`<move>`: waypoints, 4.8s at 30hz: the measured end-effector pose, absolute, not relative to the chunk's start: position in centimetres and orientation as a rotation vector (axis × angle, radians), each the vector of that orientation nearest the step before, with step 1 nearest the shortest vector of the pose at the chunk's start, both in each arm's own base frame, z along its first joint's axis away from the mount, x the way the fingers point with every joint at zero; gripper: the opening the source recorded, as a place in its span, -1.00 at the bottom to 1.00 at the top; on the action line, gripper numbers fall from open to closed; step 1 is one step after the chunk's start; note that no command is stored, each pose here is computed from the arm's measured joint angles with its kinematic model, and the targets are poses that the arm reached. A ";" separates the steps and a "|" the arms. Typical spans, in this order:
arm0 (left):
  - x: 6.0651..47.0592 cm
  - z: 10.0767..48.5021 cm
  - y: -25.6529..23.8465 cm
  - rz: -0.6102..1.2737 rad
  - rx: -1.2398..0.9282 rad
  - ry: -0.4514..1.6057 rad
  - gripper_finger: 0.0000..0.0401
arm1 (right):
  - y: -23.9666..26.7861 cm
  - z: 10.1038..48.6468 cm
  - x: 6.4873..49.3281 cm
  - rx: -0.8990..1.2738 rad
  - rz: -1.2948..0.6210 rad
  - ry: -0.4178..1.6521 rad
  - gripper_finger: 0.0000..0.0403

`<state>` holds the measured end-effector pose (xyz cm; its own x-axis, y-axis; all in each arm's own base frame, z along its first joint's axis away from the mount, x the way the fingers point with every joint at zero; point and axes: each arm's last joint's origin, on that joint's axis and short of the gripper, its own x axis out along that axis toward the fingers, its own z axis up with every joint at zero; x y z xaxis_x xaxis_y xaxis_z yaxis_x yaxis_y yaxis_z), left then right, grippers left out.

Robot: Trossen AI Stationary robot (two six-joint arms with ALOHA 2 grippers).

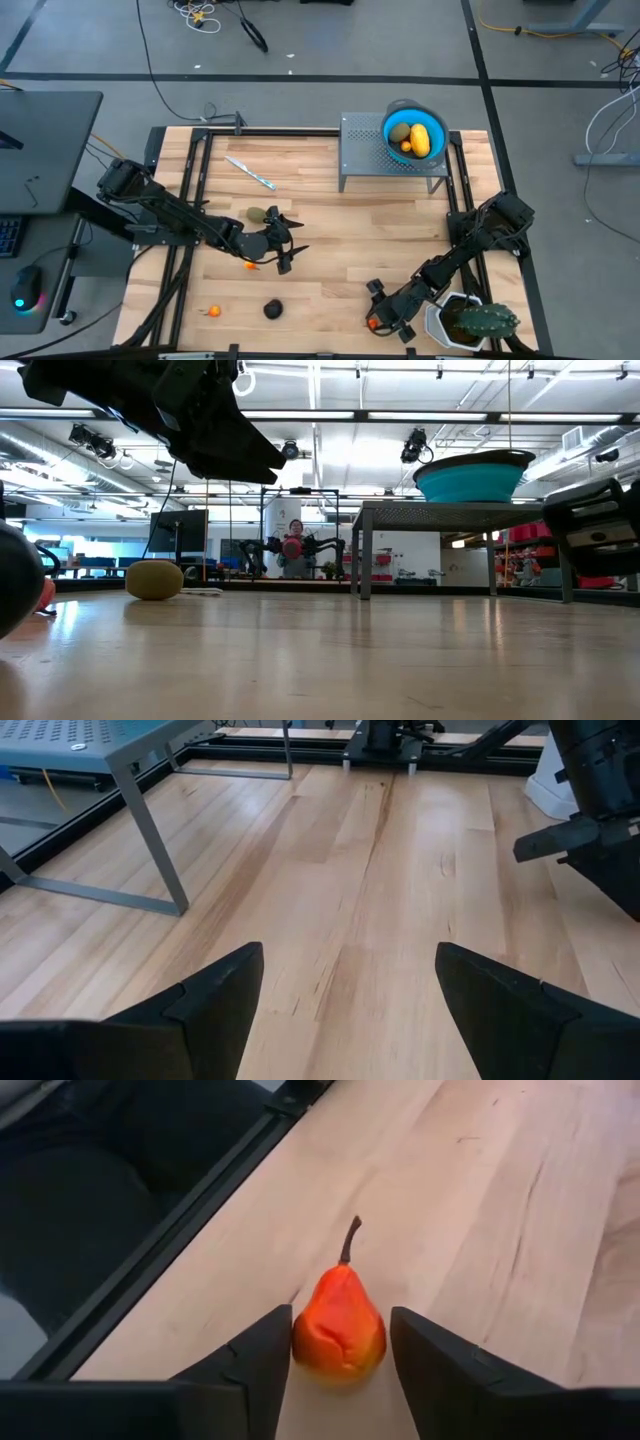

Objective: Pick & Place Fruit
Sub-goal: Put the orange pear into the blue strainer bowl on the shelf, then put the violet plum into the blue strainer bowl on the shelf

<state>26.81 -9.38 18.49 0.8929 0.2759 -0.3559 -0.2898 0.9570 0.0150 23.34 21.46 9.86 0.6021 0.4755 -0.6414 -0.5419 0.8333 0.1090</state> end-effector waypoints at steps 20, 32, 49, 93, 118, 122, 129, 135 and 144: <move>26.8 18.4 -9.4 0.292 -0.035 0.367 0.51 | 20.9 12.0 23.3 -0.098 0.450 0.644 -0.31; 26.8 18.4 -9.5 0.282 -0.049 0.373 0.51 | 17.9 18.2 21.8 -0.185 0.050 0.495 -0.37; 26.4 18.3 -10.7 0.172 -0.122 0.397 0.51 | 7.4 27.1 17.4 -0.408 -0.827 0.288 -0.37; 24.9 19.2 -11.3 0.062 -0.073 0.476 0.47 | -1.9 29.8 17.8 -0.089 -0.228 0.287 0.18; 20.8 20.4 -20.6 -0.217 -0.157 0.714 0.82 | 5.3 22.9 23.3 0.007 0.273 0.636 0.18; 21.2 18.0 -21.3 -0.204 -0.140 0.795 0.97 | 5.7 22.9 23.2 0.011 0.272 0.635 0.18; 22.1 15.9 -22.3 -0.212 -0.138 0.802 0.97 | 5.9 22.9 23.1 0.033 0.272 0.640 0.18; 22.5 13.3 -22.7 -0.187 -0.075 0.842 0.97 | 5.8 22.9 23.2 0.028 0.254 0.638 0.18; 22.6 12.3 -22.8 -0.206 -0.040 0.874 0.88 | 5.8 22.9 23.2 0.027 0.250 0.637 0.18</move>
<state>22.56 -22.77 12.25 0.6232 -0.1953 -0.7573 0.1627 0.9795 -0.1188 23.16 5.80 22.93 0.7750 0.2390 -0.5851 -0.2226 0.9696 0.1013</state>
